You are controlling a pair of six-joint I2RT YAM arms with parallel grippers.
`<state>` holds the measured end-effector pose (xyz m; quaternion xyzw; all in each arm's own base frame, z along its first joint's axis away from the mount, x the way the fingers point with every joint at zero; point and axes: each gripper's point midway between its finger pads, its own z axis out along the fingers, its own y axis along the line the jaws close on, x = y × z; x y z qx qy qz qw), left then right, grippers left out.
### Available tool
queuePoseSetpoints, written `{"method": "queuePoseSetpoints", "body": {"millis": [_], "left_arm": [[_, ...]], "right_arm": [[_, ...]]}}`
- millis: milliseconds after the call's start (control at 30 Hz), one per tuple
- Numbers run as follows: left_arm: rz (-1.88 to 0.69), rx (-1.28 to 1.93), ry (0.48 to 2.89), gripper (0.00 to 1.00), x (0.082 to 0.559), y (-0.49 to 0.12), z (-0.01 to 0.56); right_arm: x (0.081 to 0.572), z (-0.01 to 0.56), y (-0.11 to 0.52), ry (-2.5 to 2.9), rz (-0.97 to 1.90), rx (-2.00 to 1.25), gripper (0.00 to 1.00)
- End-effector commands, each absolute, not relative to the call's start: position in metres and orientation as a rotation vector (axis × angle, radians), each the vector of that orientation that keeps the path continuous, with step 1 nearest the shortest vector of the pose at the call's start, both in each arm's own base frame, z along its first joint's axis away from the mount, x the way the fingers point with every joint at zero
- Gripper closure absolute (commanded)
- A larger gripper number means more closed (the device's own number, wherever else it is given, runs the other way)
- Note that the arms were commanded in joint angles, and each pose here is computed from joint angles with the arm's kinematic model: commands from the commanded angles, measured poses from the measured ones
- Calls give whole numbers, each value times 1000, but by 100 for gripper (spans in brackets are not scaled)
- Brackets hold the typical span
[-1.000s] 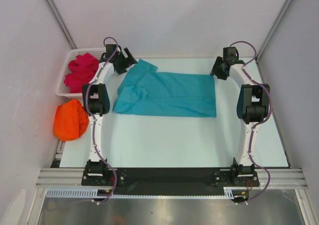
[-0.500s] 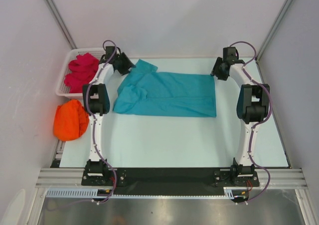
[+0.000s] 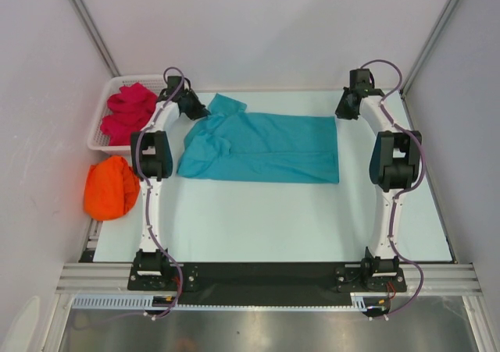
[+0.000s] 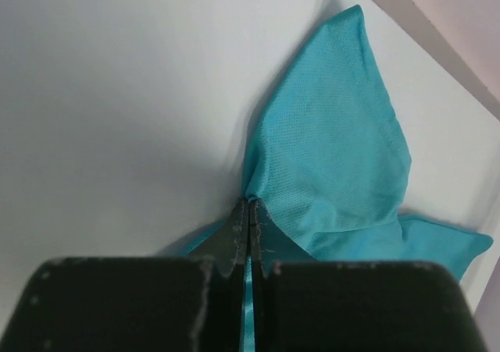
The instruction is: Fold and stack the t-shirts
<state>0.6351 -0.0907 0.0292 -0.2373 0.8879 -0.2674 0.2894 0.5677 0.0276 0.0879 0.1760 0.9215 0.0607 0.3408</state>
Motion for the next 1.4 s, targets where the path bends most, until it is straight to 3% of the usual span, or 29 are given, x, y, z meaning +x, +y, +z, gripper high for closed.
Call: {"method": "queuePoseSetpoints", "body": {"millis": [0,233,267,333,433,533,1167,1267,1367], "left_arm": [[-684,-555,2312,100,636,-88,79],[-659,-527,2306,100,634,-85,91],[-663,-527,2308,100,634,-85,91],[-664,-526,2310,100,633,-86,90],[-658,-518,2321,100,630,-85,87],[-646,-515,2327,100,629,-84,84],[-642,-506,2338,100,628,-84,79],[-639,-504,2337,100,628,-84,80],[-634,-504,2341,100,628,-83,78]], "right_arm": [[577,94,18,2383,105,454,100],[582,101,17,2370,94,439,100],[583,102,15,2369,89,439,90],[585,92,12,2384,84,447,62],[590,77,11,2401,86,449,47],[597,67,14,2414,104,443,44],[617,59,39,2400,159,405,50],[618,55,43,2411,174,400,59],[617,49,47,2422,177,392,98]]}}
